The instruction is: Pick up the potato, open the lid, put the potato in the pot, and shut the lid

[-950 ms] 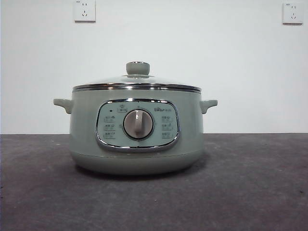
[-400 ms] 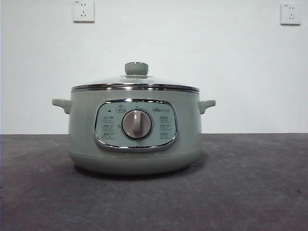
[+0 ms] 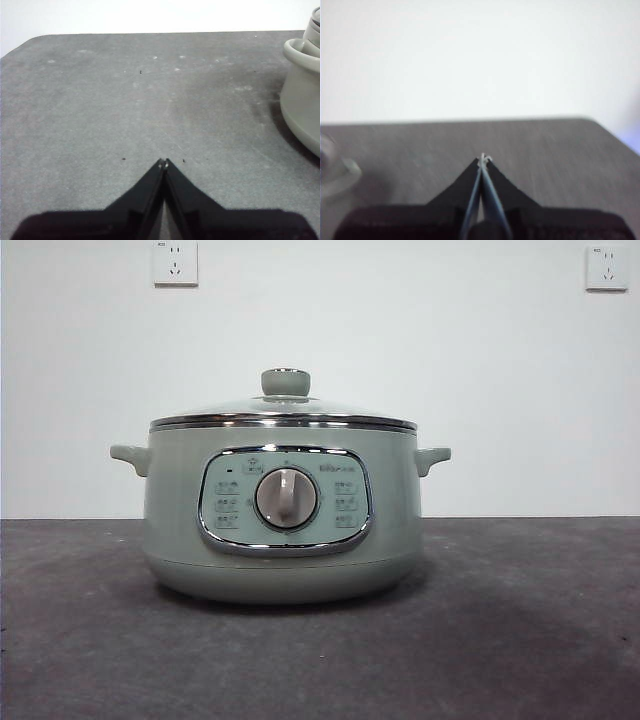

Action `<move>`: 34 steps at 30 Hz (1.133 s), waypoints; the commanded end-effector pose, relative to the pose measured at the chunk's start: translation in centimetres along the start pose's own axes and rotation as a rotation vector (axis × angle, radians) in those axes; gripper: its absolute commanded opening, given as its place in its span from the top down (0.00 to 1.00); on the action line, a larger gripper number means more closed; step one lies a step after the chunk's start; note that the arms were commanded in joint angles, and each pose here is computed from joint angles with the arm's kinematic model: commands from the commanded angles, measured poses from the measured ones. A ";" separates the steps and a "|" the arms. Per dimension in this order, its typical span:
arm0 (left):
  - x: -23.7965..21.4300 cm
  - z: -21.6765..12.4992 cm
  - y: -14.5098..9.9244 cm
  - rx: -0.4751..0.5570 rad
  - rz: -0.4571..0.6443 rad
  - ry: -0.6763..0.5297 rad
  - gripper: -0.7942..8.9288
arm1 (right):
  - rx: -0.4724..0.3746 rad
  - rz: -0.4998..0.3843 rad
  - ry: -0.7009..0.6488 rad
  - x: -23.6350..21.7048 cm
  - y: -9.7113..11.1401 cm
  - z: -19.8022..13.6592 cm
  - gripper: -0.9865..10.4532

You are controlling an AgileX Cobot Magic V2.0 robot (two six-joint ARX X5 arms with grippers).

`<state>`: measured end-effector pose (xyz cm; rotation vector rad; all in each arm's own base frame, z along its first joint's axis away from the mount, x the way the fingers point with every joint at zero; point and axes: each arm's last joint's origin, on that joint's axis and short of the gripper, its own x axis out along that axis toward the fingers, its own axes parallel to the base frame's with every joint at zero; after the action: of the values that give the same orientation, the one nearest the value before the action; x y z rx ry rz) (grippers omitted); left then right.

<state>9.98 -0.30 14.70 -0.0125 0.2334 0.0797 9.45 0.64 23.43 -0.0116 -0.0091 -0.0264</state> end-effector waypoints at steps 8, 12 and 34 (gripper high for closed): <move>0.1 -0.3 0.0 -0.004 0.005 0.006 0.92 | 0.006 -0.019 0.055 0.1 -0.3 -6.6 0.91; 0.1 -0.3 0.0 -0.003 0.005 0.010 0.92 | -0.005 -0.013 0.125 0.1 -0.2 -7.8 0.91; 0.1 -0.3 0.0 -0.003 0.005 0.012 0.92 | -0.087 -0.001 0.184 0.1 -0.2 -8.4 0.91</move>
<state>10.00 -0.30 14.64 -0.0117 0.2403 0.0798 9.55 0.33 15.29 -0.0905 0.1696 -0.0308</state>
